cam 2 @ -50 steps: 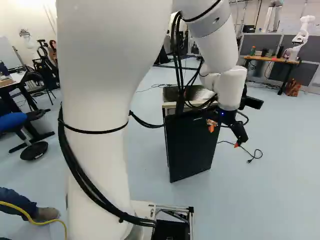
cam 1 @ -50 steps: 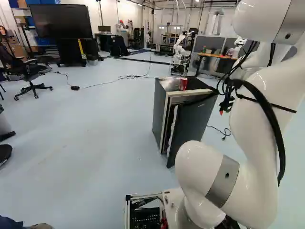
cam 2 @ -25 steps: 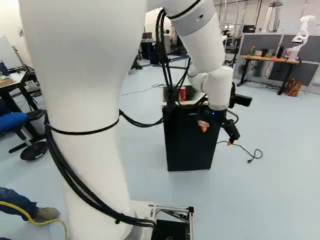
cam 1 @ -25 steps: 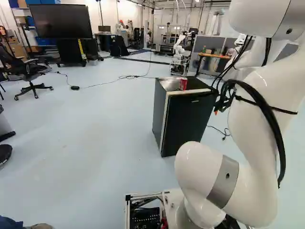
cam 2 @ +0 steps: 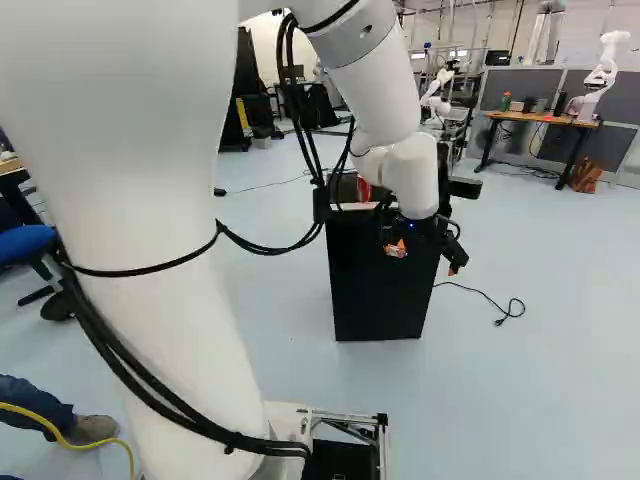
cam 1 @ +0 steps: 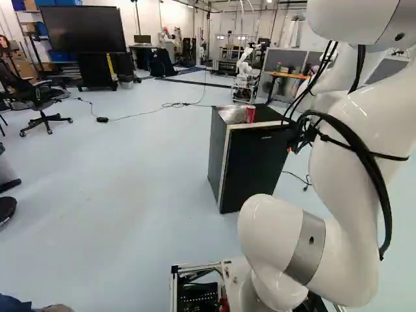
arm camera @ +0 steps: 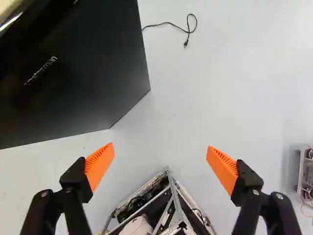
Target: Grab a drink from the fridge
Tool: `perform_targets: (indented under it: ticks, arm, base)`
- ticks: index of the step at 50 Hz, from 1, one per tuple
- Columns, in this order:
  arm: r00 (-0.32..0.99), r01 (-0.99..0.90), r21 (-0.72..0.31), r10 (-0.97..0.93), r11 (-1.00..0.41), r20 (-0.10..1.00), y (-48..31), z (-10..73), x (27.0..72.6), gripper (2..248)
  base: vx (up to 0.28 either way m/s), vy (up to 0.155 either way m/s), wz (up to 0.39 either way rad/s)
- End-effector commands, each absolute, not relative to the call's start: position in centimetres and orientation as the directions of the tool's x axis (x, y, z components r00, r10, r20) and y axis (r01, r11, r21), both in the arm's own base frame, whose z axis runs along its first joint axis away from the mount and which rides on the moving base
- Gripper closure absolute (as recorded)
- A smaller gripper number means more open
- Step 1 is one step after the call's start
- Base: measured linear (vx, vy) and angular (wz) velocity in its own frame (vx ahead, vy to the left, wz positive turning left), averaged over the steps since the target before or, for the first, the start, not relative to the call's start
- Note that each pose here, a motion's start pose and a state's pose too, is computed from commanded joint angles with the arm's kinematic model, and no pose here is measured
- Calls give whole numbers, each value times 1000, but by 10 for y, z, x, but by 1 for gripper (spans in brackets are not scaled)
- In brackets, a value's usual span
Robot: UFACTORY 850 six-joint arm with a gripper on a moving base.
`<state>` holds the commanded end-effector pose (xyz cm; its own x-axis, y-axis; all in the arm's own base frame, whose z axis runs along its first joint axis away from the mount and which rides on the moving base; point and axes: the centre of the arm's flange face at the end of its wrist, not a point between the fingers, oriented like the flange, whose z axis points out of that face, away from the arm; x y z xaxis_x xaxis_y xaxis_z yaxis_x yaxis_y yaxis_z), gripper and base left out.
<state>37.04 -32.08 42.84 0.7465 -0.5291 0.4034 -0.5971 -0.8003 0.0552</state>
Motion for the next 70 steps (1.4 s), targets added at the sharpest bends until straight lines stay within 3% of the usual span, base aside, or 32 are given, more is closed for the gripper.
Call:
perform_targets:
  ticks: [23, 70]
  arm:
    - [747, -508, 88, -387, -857, 540, -287, 433, 376, 3]
    - [705, -288, 131, -118, -949, 699, -221, 398, 400, 3]
  base:
    - [0, 0, 0]
    - [0, 0, 0]
